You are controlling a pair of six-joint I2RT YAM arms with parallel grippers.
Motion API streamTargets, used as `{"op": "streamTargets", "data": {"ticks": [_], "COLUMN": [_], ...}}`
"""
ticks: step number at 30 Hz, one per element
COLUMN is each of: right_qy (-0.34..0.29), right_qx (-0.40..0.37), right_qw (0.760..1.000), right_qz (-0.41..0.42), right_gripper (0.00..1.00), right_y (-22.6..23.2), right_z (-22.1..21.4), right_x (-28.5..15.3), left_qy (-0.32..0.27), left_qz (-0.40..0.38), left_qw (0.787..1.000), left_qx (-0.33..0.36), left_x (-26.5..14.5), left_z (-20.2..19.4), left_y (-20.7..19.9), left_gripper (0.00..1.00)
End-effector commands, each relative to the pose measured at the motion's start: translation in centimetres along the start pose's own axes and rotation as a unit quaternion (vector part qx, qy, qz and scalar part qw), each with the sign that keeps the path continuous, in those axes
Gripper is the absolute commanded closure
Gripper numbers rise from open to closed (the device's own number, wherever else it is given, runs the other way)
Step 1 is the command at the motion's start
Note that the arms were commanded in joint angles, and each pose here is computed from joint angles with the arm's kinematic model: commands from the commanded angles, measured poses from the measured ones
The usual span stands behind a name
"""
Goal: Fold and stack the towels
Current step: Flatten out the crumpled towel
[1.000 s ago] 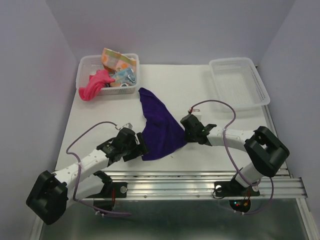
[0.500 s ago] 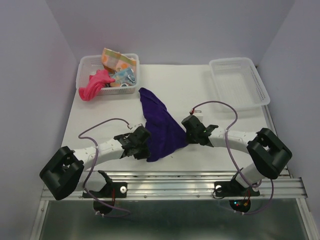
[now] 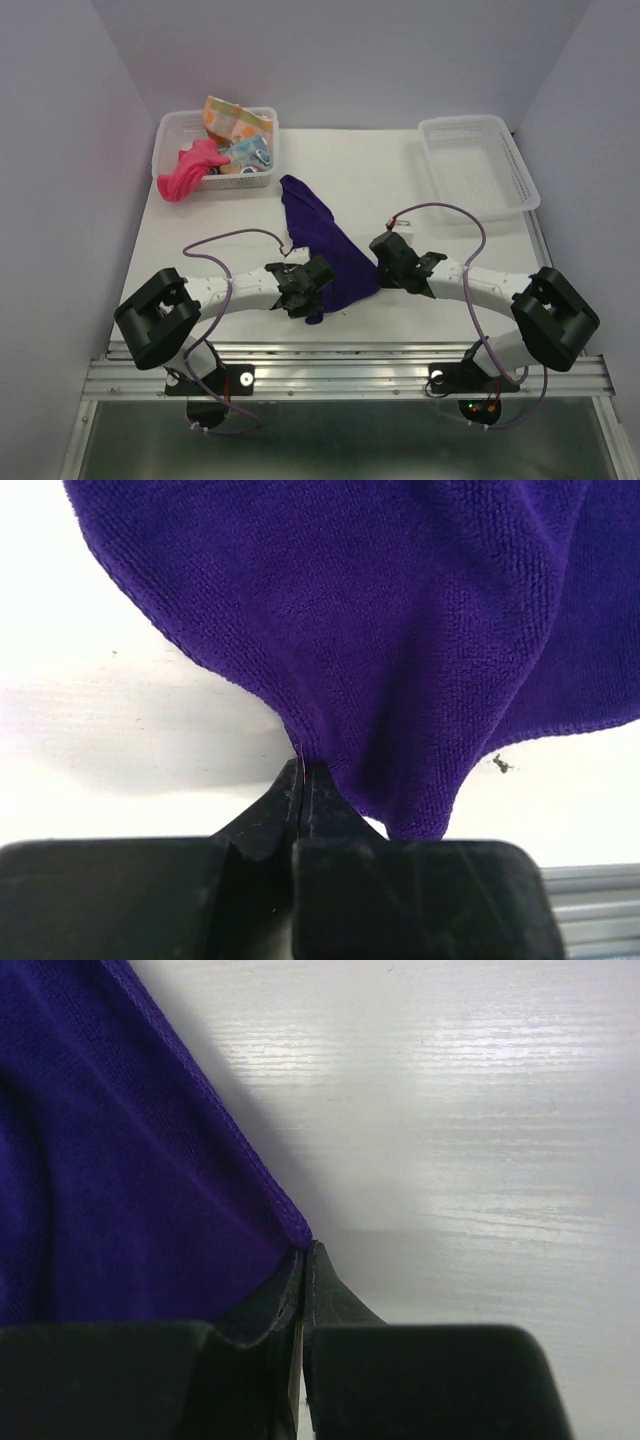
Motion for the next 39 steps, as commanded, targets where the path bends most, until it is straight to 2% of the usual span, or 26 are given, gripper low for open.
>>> {"op": "streamTargets", "data": {"ticks": [1,4,6,8,9,11,12,14,15,17,18,19,21,22,24,25,27,30,31,32,33,39], "right_qy": [-0.018,-0.052,-0.085,-0.115,-0.141,-0.180,-0.211,-0.254,-0.275,-0.311,-0.328,-0.341,-0.381,-0.390,-0.410,-0.429,-0.438,-0.466,-0.473,-0.487,-0.500,-0.511], "right_qx": [0.014,0.031,0.050,0.069,0.082,0.095,0.106,0.111,0.117,0.118,0.122,0.120,0.122,0.111,0.107,0.104,0.090,0.090,0.095,0.101,0.110,0.104], "right_qw": [1.000,0.998,0.995,0.990,0.985,0.976,0.967,0.955,0.947,0.932,0.925,0.918,0.896,0.890,0.876,0.860,0.853,0.835,0.831,0.822,0.813,0.794], "right_qz": [-0.010,-0.002,0.015,0.036,0.053,0.075,0.090,0.107,0.119,0.142,0.151,0.163,0.193,0.207,0.229,0.256,0.268,0.279,0.276,0.278,0.277,0.312], "right_gripper": [0.99,0.99,0.99,0.99,0.99,0.99,0.99,0.99,0.99,0.99,0.99,0.99,0.99,0.99,0.99,0.99,0.99,0.99,0.99,0.99,0.99,0.99], "right_y": [-0.9,-0.8,-0.6,-0.2,-0.1,0.1,0.0,0.0,-0.2,0.0,0.0,0.1,0.3,0.6,0.9,1.1,1.4,0.9,0.6,0.1,-0.5,-0.9], "right_z": [0.4,2.2,3.9,5.6,6.8,9.0,10.4,12.8,13.8,16.2,17.1,18.0,20.4,21.0,22.4,23.5,24.4,26.1,26.5,27.1,27.6,27.5], "right_x": [-0.9,-2.4,-4.2,-5.9,-7.5,-9.9,-11.8,-14.8,-16.5,-19.9,-21.3,-22.6,-26.6,-27.8,-30.4,-33.1,-34.8,-38.7,-39.4,-41.1,-42.6,-46.0], "left_qy": [-0.004,-0.063,-0.128,-0.176,-0.208,-0.258,-0.285,-0.321,-0.343,-0.367,-0.376,-0.388,-0.403,-0.419,-0.429,-0.441,-0.446,-0.455,-0.460,-0.455,-0.451,-0.427], "left_qz": [0.135,0.055,-0.036,-0.100,-0.169,-0.217,-0.266,-0.299,-0.336,-0.369,-0.380,-0.403,-0.410,-0.423,-0.430,-0.448,-0.481,-0.502,-0.518,-0.528,-0.551,-0.594], "left_qw": [0.990,0.996,0.991,0.979,0.963,0.941,0.920,0.896,0.874,0.852,0.844,0.826,0.816,0.802,0.794,0.777,0.754,0.735,0.721,0.717,0.702,0.680], "left_qx": [0.042,0.044,0.030,0.028,0.005,-0.018,-0.046,-0.067,-0.073,-0.060,-0.054,-0.063,-0.051,-0.047,-0.034,-0.033,-0.028,-0.005,-0.004,0.011,0.024,0.055], "left_x": [0.5,-3.8,-8.7,-12.1,-15.6,-18.9,-21.9,-24.5,-26.9,-30.0,-31.3,-34.1,-36.2,-38.7,-40.5,-43.2,-46.5,-49.2,-51.1,-51.6,-53.3,-55.9], "left_z": [-1.5,0.8,3.0,5.0,6.5,8.5,9.7,11.1,12.0,12.8,13.2,14.0,14.8,15.5,16.1,16.6,17.0,17.2,17.4,17.1,16.8,15.9], "left_y": [5.3,1.0,-2.3,-3.8,-5.0,-5.3,-5.6,-5.5,-5.6,-5.7,-5.9,-6.1,-6.6,-6.5,-7.3,-7.1,-7.3,-7.8,-7.5,-8.1,-8.1,-9.4], "left_gripper": [1.00,1.00,1.00,1.00,1.00,1.00,1.00,1.00,1.00,1.00,1.00,1.00,1.00,1.00,1.00,1.00,1.00,1.00,1.00,1.00,1.00,1.00]}}
Point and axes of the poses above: each gripper's point midway between its finger pads, its own x axis out along the fingers, its own y axis along the line the jaws close on, z = x × y, the point moved 3 cm from there along -x, back along the fingers, and after that the axes turned 6 degrees about -x, right-handed, at the moved point
